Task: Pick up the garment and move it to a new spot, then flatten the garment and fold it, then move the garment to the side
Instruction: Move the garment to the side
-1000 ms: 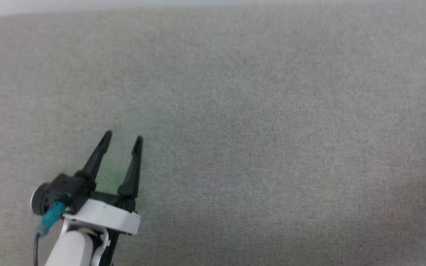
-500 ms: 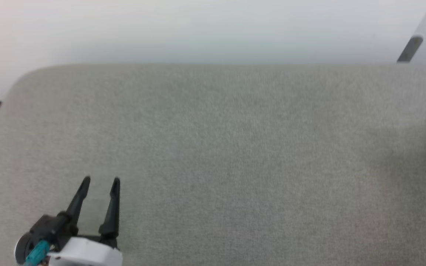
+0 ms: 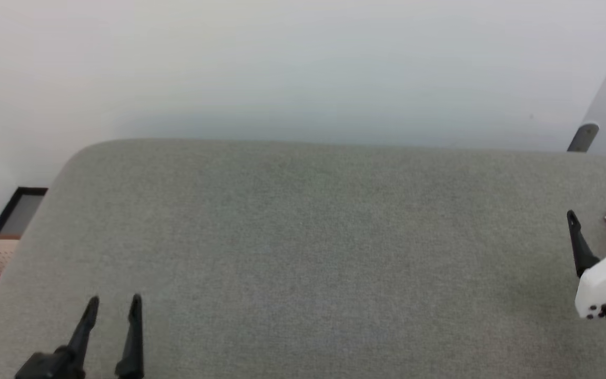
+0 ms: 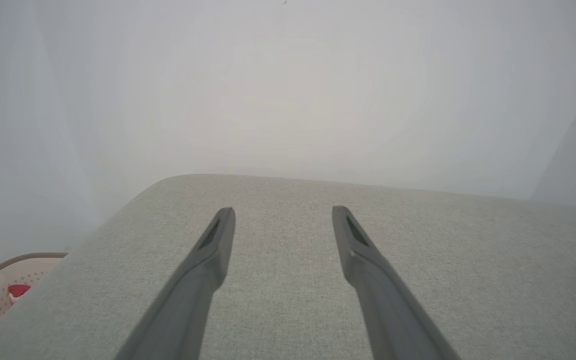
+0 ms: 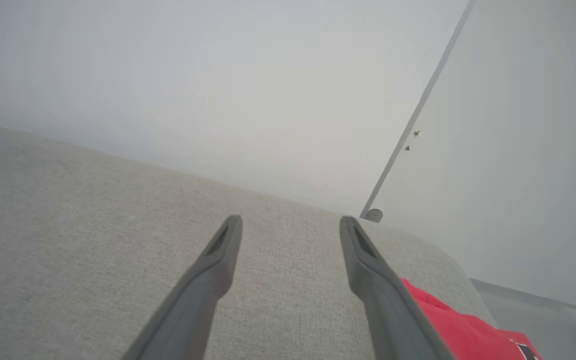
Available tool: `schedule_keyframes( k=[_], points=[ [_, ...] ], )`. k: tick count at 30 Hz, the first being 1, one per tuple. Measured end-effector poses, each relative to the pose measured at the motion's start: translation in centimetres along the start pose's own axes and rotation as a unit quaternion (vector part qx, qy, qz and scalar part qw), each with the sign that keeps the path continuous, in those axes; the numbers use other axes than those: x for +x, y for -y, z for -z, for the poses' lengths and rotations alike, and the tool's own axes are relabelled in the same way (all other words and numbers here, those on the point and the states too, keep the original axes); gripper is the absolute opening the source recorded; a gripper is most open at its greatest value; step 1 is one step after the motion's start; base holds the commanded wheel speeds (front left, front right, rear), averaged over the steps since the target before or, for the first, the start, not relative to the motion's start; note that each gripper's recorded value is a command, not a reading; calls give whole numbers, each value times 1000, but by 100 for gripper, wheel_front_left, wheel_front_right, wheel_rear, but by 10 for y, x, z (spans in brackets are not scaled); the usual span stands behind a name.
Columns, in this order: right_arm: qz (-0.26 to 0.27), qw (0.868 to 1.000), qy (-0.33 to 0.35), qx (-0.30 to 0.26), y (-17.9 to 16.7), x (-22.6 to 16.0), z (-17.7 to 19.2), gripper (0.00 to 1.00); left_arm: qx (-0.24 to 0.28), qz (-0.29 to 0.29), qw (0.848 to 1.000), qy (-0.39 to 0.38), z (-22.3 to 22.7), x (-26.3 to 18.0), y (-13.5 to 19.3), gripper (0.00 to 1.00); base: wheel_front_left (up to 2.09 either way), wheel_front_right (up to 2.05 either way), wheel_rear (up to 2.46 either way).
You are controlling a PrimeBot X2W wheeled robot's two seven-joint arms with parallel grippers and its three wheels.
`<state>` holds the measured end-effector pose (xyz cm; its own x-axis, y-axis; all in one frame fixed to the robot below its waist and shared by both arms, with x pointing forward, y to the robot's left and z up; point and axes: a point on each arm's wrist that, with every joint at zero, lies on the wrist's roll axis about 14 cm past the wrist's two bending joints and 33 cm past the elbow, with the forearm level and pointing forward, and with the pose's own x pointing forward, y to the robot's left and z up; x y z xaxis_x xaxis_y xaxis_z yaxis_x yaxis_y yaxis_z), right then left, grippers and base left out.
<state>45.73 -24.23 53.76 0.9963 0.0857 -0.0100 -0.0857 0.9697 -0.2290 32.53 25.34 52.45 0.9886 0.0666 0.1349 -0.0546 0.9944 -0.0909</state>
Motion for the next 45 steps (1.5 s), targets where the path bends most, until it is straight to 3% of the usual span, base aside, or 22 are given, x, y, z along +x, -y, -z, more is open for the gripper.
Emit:
schedule_keyframes(
  k=[14,45],
  points=[
    [-16,997,35,67,-52,-57,10,100,12,-36,999,-15,7,-32,-25,100,0,0,0],
    [-4,993,19,120,-89,-135,33,100,20,-2,999,-40,20,-35,-13,100,0,0,0]
  ],
)
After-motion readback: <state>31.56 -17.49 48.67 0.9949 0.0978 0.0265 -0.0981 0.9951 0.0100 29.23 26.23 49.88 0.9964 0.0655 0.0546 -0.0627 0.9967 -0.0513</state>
